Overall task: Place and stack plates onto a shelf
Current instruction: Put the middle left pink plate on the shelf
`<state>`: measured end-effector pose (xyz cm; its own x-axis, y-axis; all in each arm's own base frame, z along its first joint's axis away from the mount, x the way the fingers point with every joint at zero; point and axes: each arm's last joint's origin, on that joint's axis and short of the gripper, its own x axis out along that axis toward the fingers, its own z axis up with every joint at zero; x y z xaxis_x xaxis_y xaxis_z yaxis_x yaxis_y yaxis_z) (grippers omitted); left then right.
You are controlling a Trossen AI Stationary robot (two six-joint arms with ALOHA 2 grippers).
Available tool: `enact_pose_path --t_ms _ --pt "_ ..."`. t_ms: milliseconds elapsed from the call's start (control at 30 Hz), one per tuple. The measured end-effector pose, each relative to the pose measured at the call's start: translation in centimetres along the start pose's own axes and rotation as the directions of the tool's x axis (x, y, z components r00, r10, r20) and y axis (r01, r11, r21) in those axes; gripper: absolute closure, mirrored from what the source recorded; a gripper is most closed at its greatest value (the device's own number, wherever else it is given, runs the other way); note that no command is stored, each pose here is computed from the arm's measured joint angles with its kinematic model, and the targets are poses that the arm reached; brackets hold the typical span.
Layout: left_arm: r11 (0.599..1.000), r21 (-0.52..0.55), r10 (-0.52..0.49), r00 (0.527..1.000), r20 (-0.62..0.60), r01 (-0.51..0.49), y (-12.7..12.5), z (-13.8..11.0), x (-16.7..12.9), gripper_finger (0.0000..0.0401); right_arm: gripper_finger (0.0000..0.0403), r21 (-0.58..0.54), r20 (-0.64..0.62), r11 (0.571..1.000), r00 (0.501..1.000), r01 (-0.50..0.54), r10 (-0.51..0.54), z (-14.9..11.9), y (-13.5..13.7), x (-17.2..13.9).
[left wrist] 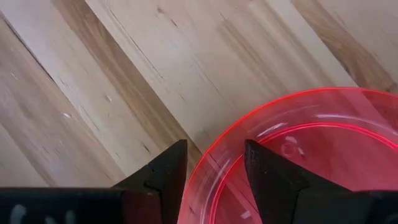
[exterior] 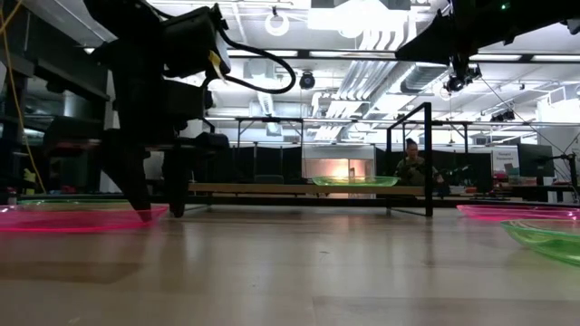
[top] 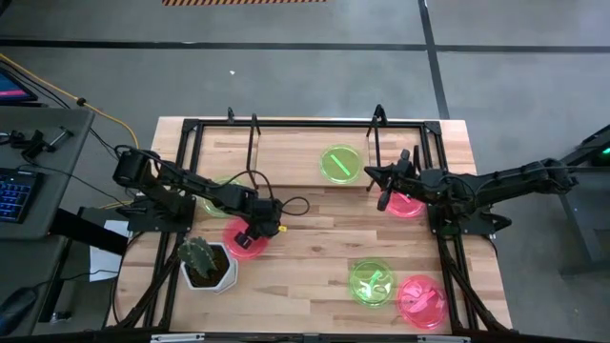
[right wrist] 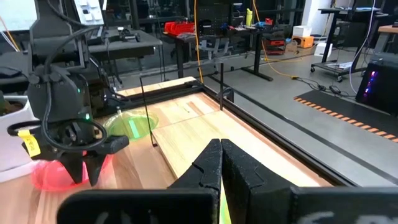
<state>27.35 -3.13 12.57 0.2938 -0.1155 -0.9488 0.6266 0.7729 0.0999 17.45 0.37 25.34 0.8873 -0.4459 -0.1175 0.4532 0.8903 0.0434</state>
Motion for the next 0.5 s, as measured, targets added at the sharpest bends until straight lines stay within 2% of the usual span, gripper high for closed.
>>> enact_pose_path --t_ms 233,367,500 --pt "1.0 0.005 0.031 0.999 0.022 -0.031 0.21 0.22 0.0 0.0334 0.0402 -0.005 0.006 1.0 1.0 -0.001 0.001 0.07 0.0 -0.01" --pt "0.996 0.02 0.083 0.996 0.017 -0.083 0.43 0.35 0.0 0.0384 0.0402 -0.012 0.006 1.0 1.0 -0.001 0.001 0.07 0.0 -0.01" --pt "0.99 0.012 0.141 0.99 0.017 -0.141 0.82 0.67 -0.11 0.0395 0.0402 -0.012 0.006 1.0 1.0 -0.001 0.001 0.07 0.0 -0.01"
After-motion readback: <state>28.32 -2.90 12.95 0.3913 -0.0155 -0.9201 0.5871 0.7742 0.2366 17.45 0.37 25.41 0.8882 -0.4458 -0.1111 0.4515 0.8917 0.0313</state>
